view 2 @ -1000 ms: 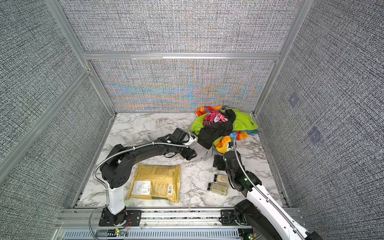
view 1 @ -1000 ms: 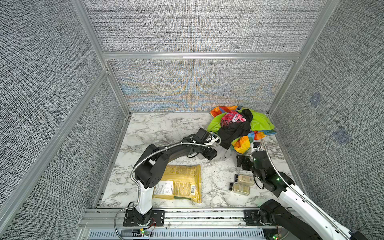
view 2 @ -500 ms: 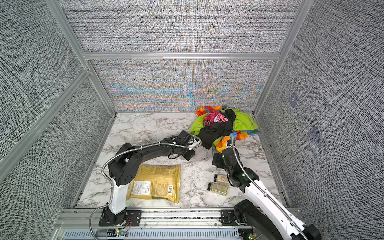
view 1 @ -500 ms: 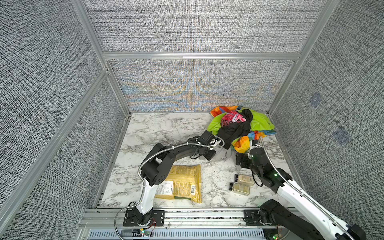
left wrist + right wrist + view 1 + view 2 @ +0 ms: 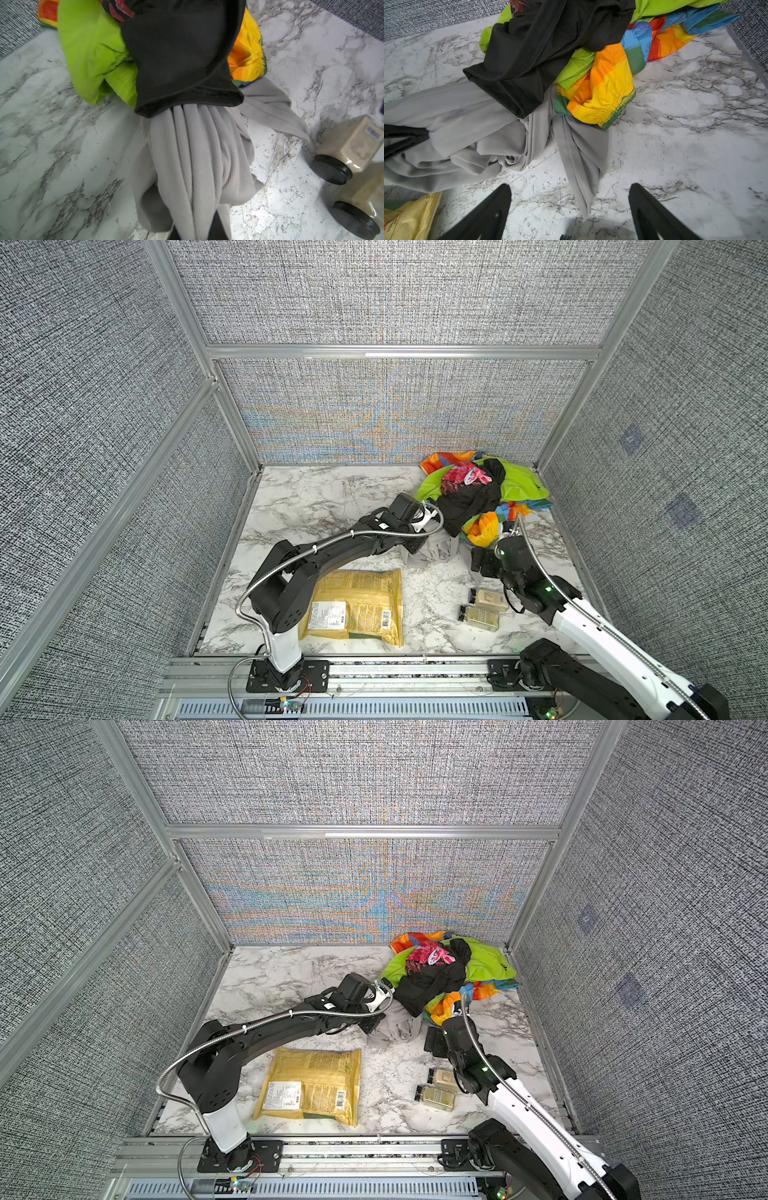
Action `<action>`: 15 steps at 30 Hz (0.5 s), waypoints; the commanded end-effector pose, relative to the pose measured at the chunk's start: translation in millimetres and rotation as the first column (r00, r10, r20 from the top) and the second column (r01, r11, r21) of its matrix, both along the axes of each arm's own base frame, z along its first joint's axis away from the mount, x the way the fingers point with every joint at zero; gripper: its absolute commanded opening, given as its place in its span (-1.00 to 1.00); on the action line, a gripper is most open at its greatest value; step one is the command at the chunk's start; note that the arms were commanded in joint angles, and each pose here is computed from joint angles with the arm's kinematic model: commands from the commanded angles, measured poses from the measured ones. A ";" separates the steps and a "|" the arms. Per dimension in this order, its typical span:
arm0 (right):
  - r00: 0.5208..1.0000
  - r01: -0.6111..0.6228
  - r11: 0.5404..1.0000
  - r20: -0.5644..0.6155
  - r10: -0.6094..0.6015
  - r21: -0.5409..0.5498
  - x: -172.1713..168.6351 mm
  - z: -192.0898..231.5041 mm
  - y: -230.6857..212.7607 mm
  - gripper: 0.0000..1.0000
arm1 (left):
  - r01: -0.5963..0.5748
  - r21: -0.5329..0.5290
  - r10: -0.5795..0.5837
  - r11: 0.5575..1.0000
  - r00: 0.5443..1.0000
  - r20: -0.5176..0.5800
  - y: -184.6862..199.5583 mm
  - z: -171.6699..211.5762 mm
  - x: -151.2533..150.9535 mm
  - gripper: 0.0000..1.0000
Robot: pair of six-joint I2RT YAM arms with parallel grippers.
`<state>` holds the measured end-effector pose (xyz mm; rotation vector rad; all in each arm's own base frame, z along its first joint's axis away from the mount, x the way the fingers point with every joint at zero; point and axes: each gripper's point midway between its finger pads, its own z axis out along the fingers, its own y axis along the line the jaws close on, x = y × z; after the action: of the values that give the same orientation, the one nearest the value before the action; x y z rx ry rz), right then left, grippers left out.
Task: Pick out a specific cloth from the pile
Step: 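Reach the left gripper to the grey cloth under the pile and grasp it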
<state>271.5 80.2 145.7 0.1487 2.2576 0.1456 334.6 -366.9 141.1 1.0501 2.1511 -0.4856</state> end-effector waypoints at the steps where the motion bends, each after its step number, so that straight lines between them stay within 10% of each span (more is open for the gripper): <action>1: 1.000 0.014 1.000 0.014 -0.015 0.008 1.8 0.5 -0.9 0.86 | -0.007 -0.064 0.012 0.998 0.996 0.084 -3.2 27.5 8.0 -0.90; 15: 1.000 0.019 0.999 0.009 -0.019 0.036 3.6 -4.3 2.5 0.86 | -0.028 -0.249 0.071 0.968 0.983 0.167 0.2 99.3 8.7 -0.90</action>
<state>270.0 80.2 132.5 0.1736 2.2783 0.1519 333.5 -359.1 203.2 0.9413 2.0075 -0.5479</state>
